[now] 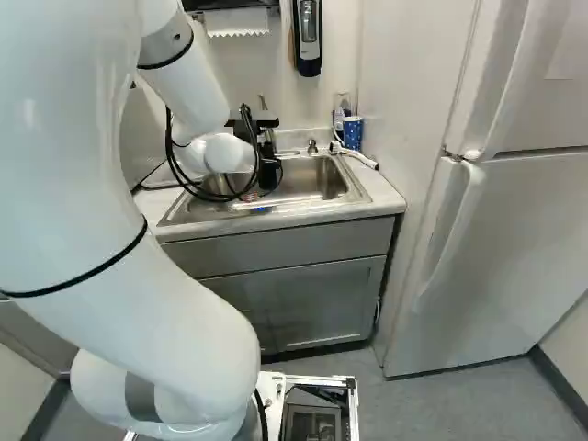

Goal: Rinse the cup and place it in the tray

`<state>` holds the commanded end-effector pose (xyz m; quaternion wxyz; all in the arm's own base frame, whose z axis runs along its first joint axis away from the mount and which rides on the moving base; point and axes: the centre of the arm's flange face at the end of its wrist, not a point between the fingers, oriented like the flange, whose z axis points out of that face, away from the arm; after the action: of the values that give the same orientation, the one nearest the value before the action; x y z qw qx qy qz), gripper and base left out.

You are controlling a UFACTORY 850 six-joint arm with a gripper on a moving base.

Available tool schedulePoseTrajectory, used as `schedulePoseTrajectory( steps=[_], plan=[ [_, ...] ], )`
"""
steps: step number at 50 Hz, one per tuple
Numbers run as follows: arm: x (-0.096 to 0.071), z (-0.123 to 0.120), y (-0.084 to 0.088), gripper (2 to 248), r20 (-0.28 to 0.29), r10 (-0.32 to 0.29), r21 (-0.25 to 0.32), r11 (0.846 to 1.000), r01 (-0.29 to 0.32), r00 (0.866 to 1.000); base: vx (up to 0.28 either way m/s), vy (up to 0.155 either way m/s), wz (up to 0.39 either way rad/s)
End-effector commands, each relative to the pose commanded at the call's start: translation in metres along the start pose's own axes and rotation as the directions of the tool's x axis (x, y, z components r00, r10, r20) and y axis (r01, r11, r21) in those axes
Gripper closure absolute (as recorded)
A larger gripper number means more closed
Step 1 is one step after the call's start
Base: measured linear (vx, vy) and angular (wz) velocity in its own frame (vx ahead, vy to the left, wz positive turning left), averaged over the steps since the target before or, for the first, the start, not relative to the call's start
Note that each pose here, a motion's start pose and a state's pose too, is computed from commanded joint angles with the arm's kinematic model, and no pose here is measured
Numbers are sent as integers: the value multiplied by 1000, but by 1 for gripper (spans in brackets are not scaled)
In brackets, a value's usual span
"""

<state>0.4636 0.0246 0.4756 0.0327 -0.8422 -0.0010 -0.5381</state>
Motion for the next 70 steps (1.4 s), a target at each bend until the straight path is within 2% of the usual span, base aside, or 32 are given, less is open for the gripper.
schedulePoseTrajectory(
  steps=[70],
  plan=[
    [0,0,0,126,0,0,0,1000,0,1000,0,0,0]
  ],
)
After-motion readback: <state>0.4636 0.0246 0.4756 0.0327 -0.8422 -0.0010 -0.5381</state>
